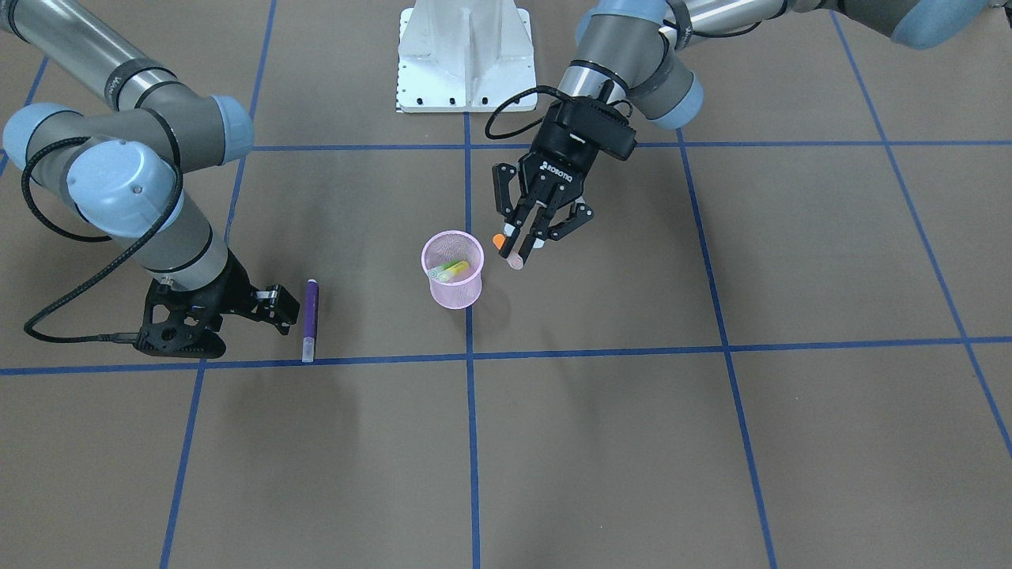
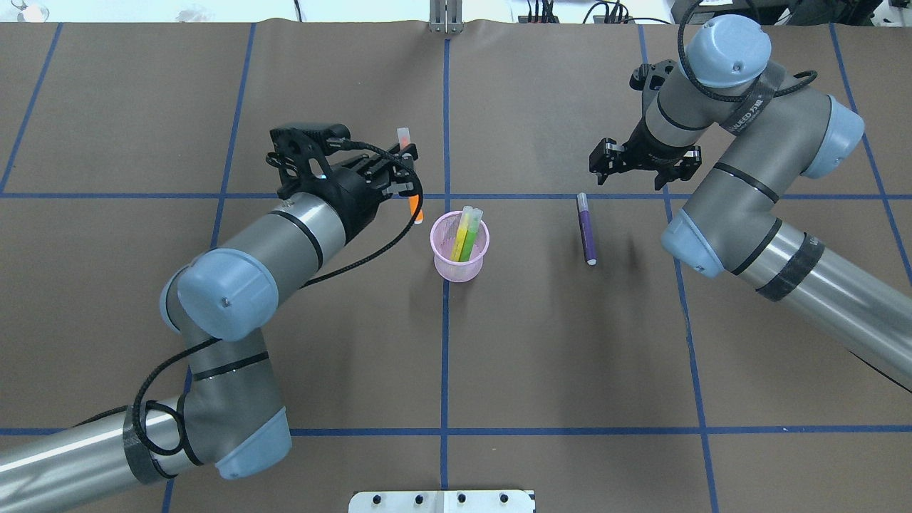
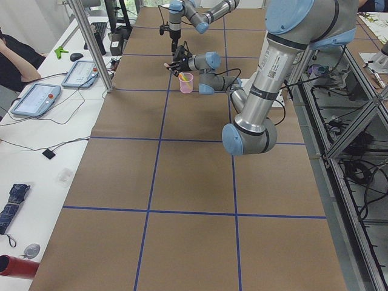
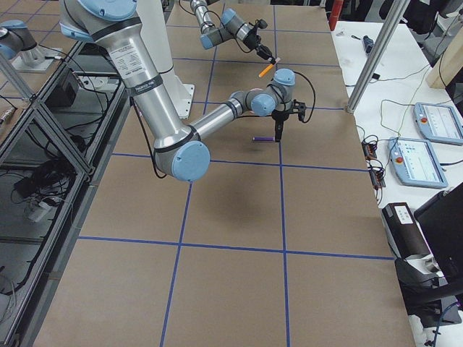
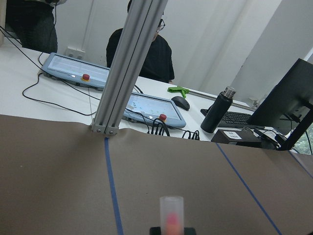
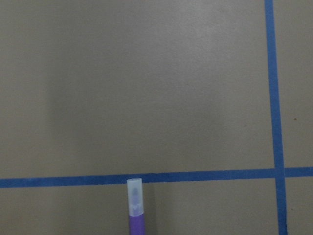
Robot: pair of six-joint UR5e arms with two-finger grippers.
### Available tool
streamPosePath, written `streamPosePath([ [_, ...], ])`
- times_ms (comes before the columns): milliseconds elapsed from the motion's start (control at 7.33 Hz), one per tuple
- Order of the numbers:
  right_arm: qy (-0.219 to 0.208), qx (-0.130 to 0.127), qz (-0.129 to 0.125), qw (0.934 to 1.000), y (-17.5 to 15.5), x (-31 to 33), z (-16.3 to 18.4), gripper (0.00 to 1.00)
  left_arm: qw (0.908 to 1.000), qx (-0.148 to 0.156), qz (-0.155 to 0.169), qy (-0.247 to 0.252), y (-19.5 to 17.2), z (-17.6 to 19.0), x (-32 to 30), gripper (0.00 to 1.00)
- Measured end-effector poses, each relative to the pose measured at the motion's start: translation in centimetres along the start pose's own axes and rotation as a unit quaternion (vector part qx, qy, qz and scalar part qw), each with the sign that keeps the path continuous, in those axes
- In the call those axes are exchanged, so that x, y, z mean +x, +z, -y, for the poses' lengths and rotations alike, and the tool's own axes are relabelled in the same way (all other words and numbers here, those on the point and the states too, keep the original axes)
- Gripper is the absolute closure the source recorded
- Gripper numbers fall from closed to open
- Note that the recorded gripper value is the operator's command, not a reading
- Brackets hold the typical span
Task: Collect pens into pen holder
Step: 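Carry the orange marker to the cup while the right gripper reaches for purple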
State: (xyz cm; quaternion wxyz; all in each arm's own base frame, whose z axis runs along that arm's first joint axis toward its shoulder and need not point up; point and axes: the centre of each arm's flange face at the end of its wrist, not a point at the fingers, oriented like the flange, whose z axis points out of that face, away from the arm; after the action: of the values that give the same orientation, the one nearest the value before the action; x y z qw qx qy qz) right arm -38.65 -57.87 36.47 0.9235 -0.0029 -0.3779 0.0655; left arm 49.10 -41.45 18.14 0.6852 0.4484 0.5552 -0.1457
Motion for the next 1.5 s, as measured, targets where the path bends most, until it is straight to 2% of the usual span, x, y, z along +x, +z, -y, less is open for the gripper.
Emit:
streamPosePath([
  [273,0.013,-0.02,0.001,0.9997,0.9,-0.7,1.0,0.01,1.0,-0.006,-0.002,0.002,0.1,-2.1,1.5,1.0],
  [545,0.018,-0.027,-0.002,0.9995,1.5,-1.5,1.5,0.01,0.9999,-0.01,0.002,0.006,1.6,-3.0,2.6,1.0],
  [955,0.005,-0.032,-0.002,0.9995,2.3,-2.4,1.1,0.01,0.9998,-0.013,0.008,0.01,3.1,-3.7,3.2,1.0],
  [1500,-0.016,-0.029,0.01,0.9994,3.0,-2.5,0.6,0.01,0.9993,-0.024,0.022,0.019,4.3,-5.4,2.1,1.0],
])
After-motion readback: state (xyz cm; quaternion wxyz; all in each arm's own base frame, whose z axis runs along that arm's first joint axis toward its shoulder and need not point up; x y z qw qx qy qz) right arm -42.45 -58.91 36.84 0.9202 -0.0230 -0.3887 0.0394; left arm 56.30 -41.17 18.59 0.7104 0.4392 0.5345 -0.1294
